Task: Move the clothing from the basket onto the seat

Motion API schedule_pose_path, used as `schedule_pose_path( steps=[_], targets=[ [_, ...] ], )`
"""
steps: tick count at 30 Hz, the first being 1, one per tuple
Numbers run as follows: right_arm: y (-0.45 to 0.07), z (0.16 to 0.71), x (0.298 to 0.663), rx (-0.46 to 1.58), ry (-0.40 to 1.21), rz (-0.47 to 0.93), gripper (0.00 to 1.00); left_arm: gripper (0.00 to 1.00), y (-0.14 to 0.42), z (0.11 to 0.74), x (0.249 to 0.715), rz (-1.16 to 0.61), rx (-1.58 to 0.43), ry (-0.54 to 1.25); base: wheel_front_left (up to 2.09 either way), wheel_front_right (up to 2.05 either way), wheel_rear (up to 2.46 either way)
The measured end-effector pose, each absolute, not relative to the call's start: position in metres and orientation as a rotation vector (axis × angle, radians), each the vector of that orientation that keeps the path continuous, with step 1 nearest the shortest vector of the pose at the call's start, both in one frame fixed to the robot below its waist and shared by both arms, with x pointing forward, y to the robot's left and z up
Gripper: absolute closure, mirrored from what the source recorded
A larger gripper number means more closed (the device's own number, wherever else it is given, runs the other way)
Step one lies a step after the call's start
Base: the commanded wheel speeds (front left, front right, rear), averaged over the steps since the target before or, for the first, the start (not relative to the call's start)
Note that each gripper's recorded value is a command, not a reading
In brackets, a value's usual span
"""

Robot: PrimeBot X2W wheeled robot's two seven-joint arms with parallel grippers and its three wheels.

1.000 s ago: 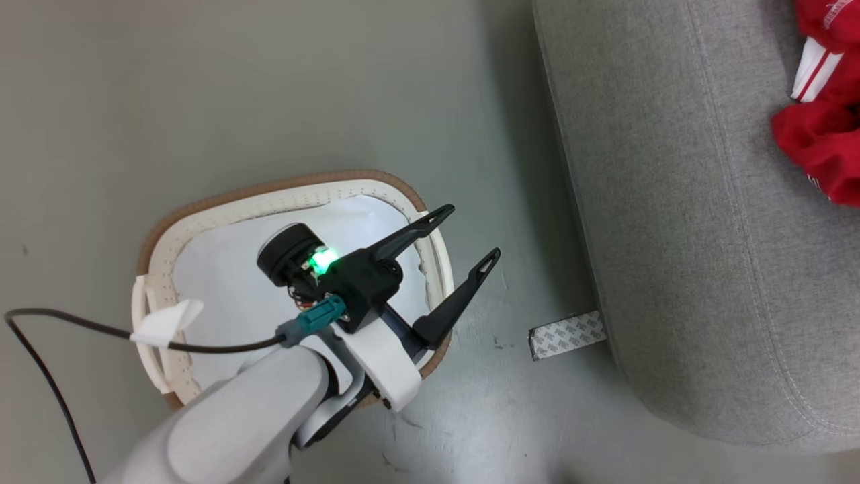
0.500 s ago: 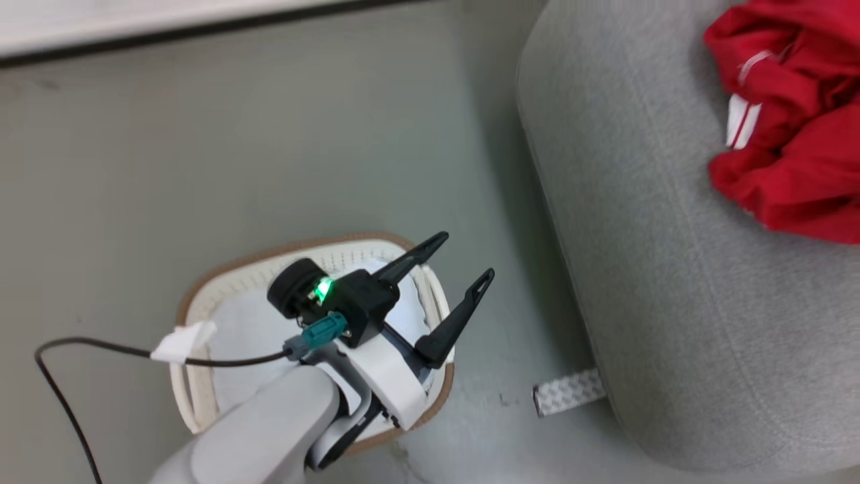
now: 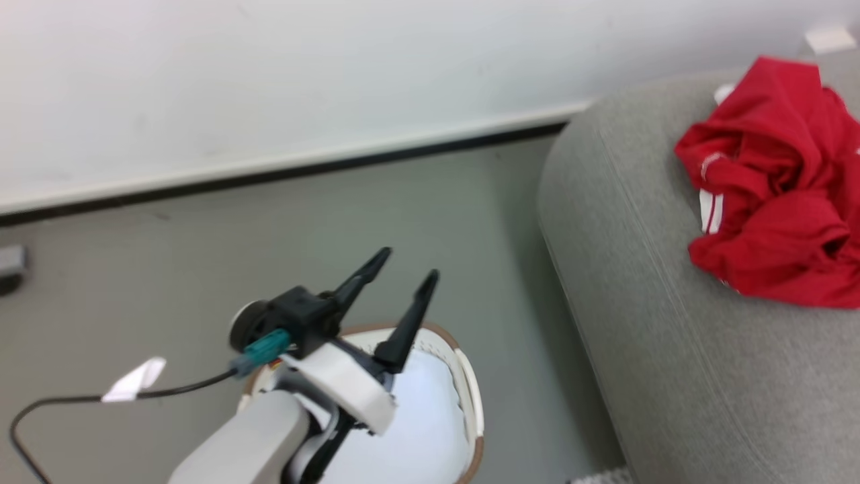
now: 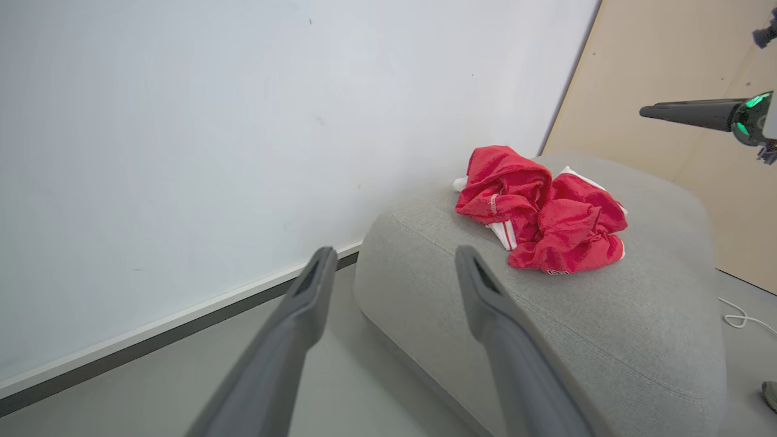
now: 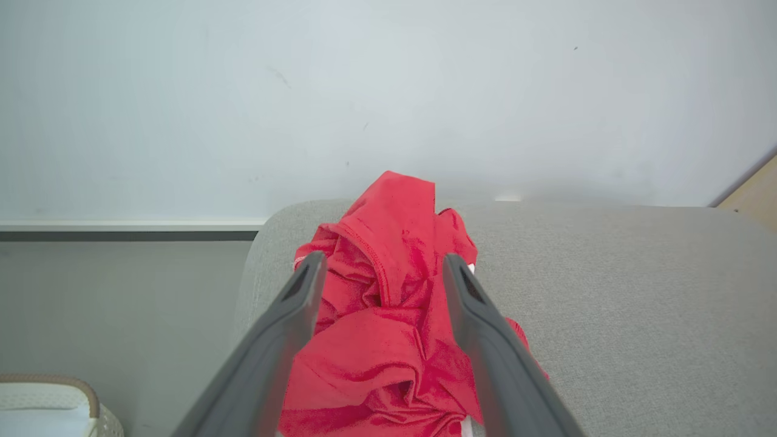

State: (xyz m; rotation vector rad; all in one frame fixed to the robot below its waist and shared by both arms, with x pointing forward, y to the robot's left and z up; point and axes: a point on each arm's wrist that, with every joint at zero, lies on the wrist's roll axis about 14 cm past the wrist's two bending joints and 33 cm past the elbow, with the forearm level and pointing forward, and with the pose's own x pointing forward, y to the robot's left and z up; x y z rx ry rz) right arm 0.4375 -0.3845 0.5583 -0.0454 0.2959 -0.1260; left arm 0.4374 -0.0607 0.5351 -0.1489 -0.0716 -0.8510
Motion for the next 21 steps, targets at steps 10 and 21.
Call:
schedule_pose_path(
  steps=[10,21],
  targets=[
    [-0.305,0.607,0.442,0.085,-0.054,0.050,0.00,0.00,0.044,0.565,0.437,-0.514,-0.161,-0.141,0.00,0.00,0.00],
    [-0.240,0.564,0.413,0.203,-0.144,0.099,0.00,0.00,0.136,0.553,0.412,-0.238,-0.299,-0.129,0.00,0.00,0.00]
  ],
)
